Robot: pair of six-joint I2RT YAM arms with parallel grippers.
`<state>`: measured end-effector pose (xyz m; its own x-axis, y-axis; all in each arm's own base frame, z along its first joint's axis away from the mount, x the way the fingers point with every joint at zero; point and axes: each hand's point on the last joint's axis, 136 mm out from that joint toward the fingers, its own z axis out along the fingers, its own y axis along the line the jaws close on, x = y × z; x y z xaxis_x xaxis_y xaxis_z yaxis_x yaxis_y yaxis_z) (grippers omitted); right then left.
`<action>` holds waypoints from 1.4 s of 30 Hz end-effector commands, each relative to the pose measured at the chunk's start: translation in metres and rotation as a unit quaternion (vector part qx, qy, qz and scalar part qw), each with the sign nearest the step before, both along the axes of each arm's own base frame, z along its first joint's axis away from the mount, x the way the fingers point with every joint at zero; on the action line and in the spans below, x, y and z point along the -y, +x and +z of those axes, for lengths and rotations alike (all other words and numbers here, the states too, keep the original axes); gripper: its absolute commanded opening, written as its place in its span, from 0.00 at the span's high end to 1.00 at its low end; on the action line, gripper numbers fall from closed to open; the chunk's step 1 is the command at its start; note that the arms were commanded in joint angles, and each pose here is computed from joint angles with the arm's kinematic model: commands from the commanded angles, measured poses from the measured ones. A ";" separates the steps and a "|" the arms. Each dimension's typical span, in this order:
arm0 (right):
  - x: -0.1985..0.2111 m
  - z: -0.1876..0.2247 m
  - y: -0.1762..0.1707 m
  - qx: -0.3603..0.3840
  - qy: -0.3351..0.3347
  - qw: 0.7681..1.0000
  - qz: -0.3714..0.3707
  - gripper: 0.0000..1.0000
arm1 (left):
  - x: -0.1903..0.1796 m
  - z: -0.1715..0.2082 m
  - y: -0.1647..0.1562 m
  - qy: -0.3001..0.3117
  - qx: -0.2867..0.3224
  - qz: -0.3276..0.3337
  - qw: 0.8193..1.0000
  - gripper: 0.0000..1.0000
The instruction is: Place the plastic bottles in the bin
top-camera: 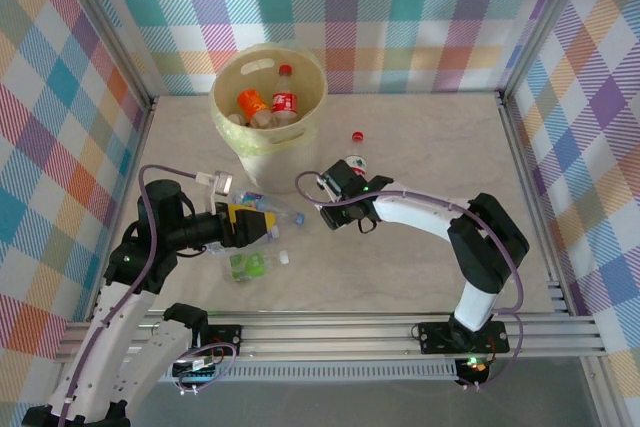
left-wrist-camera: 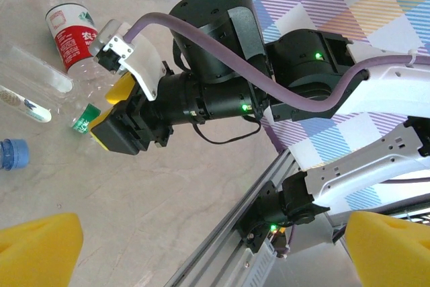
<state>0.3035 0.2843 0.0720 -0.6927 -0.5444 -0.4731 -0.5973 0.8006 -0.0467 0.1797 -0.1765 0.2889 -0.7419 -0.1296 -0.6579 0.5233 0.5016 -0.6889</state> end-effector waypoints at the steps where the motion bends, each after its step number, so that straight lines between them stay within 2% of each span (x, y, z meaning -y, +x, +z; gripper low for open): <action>1: -0.003 0.006 0.012 0.011 0.001 1.000 0.003 0.43 | 0.001 0.006 -0.006 -0.008 0.010 -0.006 1.000 0.00; 8: 0.000 -0.014 0.014 -0.012 -0.030 0.999 -0.003 0.41 | 0.002 0.003 -0.005 -0.011 0.000 -0.005 1.000 0.00; 14: -0.008 -0.024 0.012 -0.026 -0.017 1.000 0.001 0.42 | 0.003 0.008 -0.004 -0.013 0.001 -0.009 1.000 0.00; 28: -0.020 -0.035 0.005 -0.048 0.007 0.999 0.002 0.50 | 0.003 0.010 -0.003 -0.013 0.002 -0.005 1.000 0.00; 42: -0.018 -0.035 0.000 -0.047 0.005 0.999 0.003 0.58 | 0.002 0.009 0.000 -0.015 -0.001 0.009 1.000 0.00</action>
